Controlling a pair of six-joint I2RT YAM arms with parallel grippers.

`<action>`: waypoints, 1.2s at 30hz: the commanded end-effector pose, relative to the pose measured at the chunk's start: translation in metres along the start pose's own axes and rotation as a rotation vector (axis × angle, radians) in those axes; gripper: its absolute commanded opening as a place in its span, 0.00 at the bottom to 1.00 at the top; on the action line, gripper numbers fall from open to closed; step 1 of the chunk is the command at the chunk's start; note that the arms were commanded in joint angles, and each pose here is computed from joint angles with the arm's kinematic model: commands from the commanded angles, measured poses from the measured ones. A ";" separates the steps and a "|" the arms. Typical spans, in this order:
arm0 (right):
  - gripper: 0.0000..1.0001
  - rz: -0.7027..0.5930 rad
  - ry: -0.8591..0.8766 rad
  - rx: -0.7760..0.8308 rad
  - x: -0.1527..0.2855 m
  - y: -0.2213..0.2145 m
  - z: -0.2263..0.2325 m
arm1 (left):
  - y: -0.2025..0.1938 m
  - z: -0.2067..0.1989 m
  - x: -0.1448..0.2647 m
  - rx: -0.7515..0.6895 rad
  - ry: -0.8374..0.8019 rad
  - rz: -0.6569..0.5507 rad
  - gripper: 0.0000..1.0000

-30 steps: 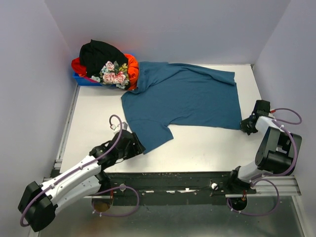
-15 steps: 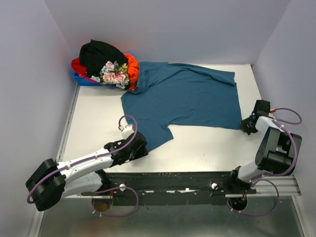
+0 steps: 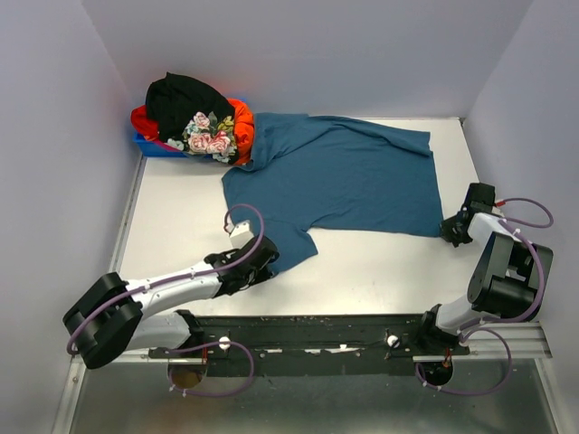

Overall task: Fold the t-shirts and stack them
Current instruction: Grap the side of the flattened tshirt closest away from the robot with both arms

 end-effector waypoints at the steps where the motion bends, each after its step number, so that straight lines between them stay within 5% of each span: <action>1: 0.01 -0.011 -0.003 -0.017 -0.002 0.000 -0.001 | 0.010 -0.009 0.003 -0.003 -0.004 -0.063 0.12; 2: 0.01 -0.010 -0.007 -0.016 -0.002 0.000 -0.002 | 0.013 -0.010 0.006 -0.004 -0.007 -0.075 0.00; 21: 0.01 -0.015 -0.060 0.007 0.039 -0.008 -0.022 | 0.036 0.007 0.102 -0.033 -0.108 -0.067 0.00; 27: 0.01 -0.015 -0.166 0.016 0.054 -0.011 -0.038 | 0.026 0.016 0.116 0.003 -0.180 -0.005 0.00; 36: 0.01 -0.016 -0.106 0.018 0.071 -0.024 -0.054 | 0.017 0.018 0.128 -0.001 -0.231 0.017 0.00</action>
Point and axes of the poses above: each gripper's point midway between its finger pads, its own x axis back along the fingers, its own z axis along the line the jaws close on, y = z × x, the point moved 9 cm from there along x, back along the fingers, and after that the axes turned 2 degrees about x, right-handed, at the moved point
